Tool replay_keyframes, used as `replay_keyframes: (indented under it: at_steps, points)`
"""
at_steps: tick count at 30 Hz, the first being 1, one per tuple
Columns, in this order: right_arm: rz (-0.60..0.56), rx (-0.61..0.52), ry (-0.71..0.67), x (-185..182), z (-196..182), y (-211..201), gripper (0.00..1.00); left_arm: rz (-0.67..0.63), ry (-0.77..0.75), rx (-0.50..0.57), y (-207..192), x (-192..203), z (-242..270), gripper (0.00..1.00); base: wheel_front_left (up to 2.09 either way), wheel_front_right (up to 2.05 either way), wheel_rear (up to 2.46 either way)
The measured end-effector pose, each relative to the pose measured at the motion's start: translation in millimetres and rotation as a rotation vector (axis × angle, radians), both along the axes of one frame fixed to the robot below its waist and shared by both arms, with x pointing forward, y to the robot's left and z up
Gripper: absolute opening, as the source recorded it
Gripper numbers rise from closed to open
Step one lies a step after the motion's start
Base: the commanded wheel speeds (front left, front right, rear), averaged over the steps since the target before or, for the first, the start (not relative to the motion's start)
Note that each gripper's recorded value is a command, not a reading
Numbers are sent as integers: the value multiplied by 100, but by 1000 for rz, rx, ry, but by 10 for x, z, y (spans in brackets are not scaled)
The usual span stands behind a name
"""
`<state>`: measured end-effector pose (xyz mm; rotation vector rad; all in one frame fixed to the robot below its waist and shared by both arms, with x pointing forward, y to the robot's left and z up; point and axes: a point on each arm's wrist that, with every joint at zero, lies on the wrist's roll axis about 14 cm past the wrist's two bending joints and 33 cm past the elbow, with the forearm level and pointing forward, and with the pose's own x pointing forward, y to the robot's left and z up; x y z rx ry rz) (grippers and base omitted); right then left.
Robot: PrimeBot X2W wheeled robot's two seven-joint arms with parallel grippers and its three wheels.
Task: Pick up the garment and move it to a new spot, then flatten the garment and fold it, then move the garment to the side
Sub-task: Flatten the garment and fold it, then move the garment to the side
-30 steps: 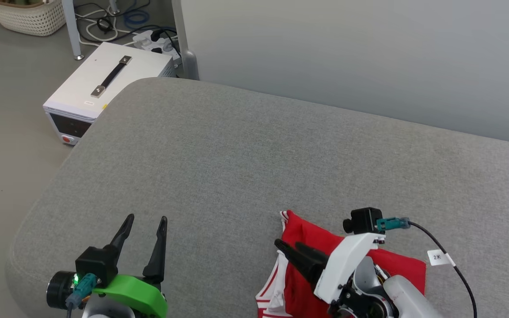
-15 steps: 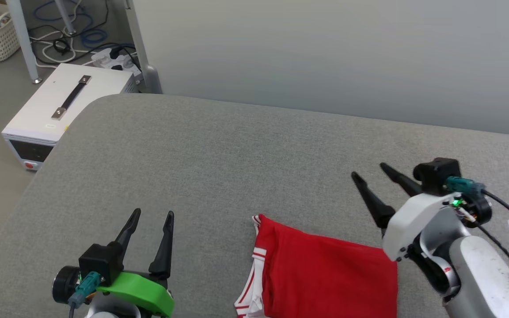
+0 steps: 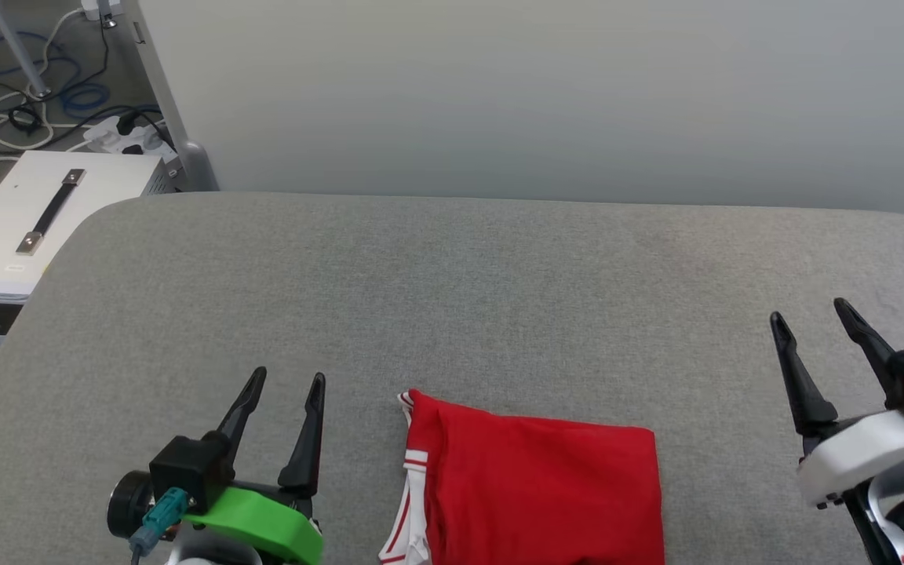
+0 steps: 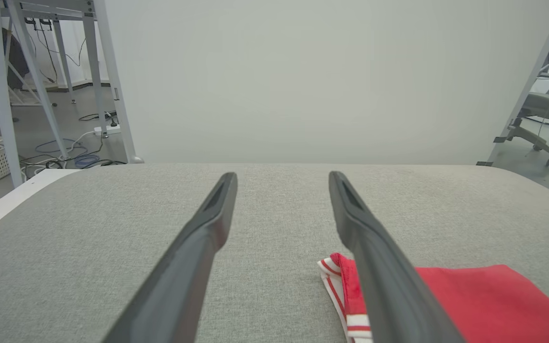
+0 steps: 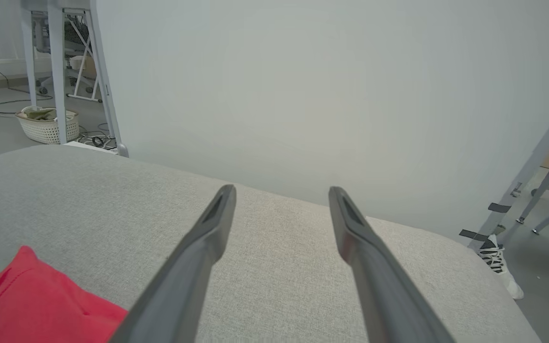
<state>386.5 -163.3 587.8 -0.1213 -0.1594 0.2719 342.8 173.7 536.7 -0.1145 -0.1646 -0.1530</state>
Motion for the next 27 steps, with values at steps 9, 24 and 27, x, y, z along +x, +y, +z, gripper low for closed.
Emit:
replay_keyframes:
  at_steps: [9, 24, 27]
  points:
    - [-110, 114, -7, -375, -255, -179, 100, 2, -2, -15, -25, -99, -11, 100, 0, 0, 0]
    - [-105, 142, 50, -485, -497, -74, 100, -5, 13, -10, -95, -179, -72, 100, 0, 0, 0]
    - [-98, 140, 56, -479, -511, -50, 100, -4, 12, -11, -91, -188, -72, 100, 0, 0, 0]
